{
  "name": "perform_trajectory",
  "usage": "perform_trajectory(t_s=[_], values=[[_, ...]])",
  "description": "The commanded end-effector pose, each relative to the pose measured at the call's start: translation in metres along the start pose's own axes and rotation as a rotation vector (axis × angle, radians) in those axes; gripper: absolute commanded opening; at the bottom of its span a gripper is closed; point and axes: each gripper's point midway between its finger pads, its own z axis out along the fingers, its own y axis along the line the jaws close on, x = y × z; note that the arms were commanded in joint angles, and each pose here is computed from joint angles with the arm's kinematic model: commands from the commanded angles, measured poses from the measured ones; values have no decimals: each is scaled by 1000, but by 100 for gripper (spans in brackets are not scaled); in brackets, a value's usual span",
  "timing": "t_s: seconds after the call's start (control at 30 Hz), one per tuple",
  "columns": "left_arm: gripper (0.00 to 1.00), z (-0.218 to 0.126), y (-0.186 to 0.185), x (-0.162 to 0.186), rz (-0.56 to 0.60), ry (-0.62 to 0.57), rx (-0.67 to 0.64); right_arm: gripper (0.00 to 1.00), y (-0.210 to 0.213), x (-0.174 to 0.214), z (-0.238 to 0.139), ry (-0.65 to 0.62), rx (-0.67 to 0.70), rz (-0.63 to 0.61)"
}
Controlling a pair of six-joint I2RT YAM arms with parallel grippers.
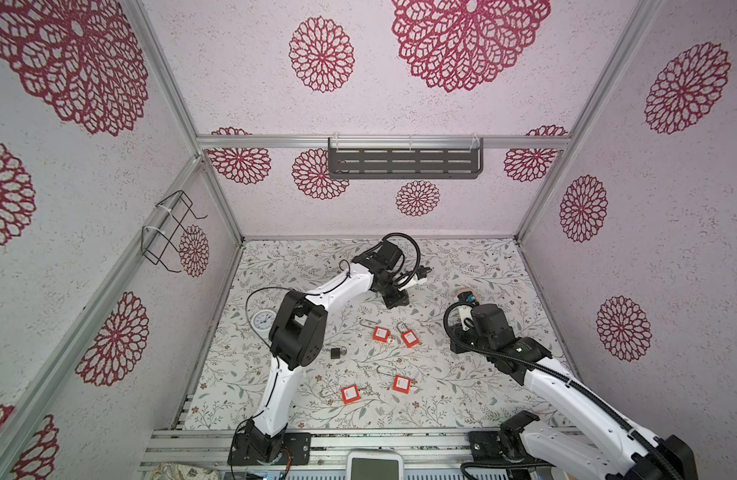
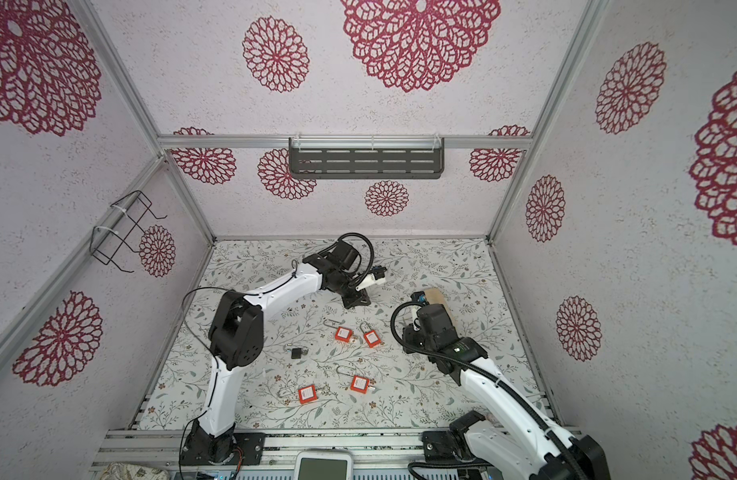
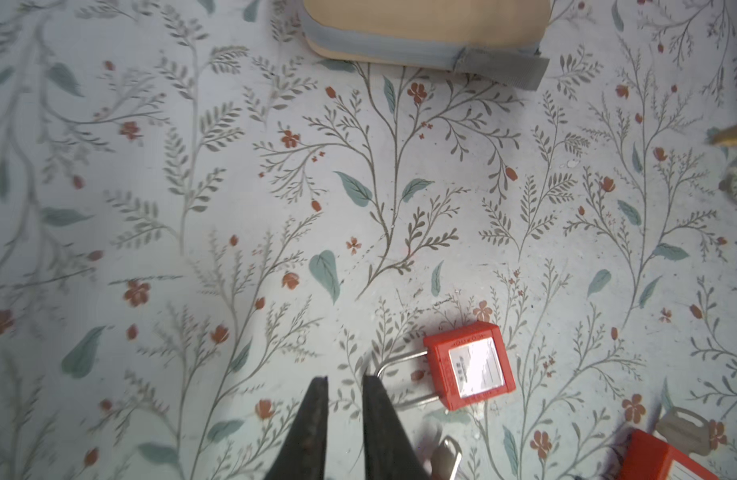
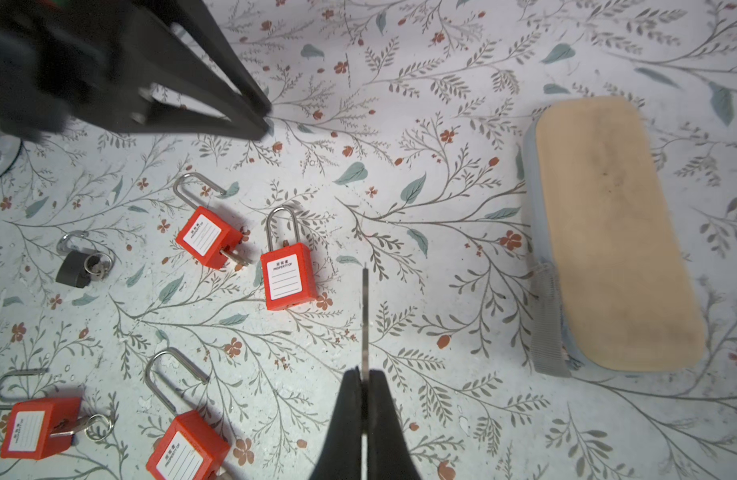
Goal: Lock with the key
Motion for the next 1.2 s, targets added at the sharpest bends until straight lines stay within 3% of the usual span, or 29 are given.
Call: perform_trajectory(t_s=[0.0, 0.4, 0.63, 1.0, 1.17], values=[[21, -47, 24, -29, -40, -167, -152, 2, 16, -15, 4, 2, -64, 2], [24, -134, 33, 22, -135, -280, -485, 3, 28, -8, 56, 168, -98, -51], [26, -170, 43, 58, -247, -262, -687, 3, 32, 0, 88, 251, -117, -69], [24, -193, 49, 74, -361, -294, -797, 4, 29, 18, 118, 350, -105, -61], [25, -189, 51, 75, -392, -262, -778, 5, 24, 23, 125, 375, -75, -50]])
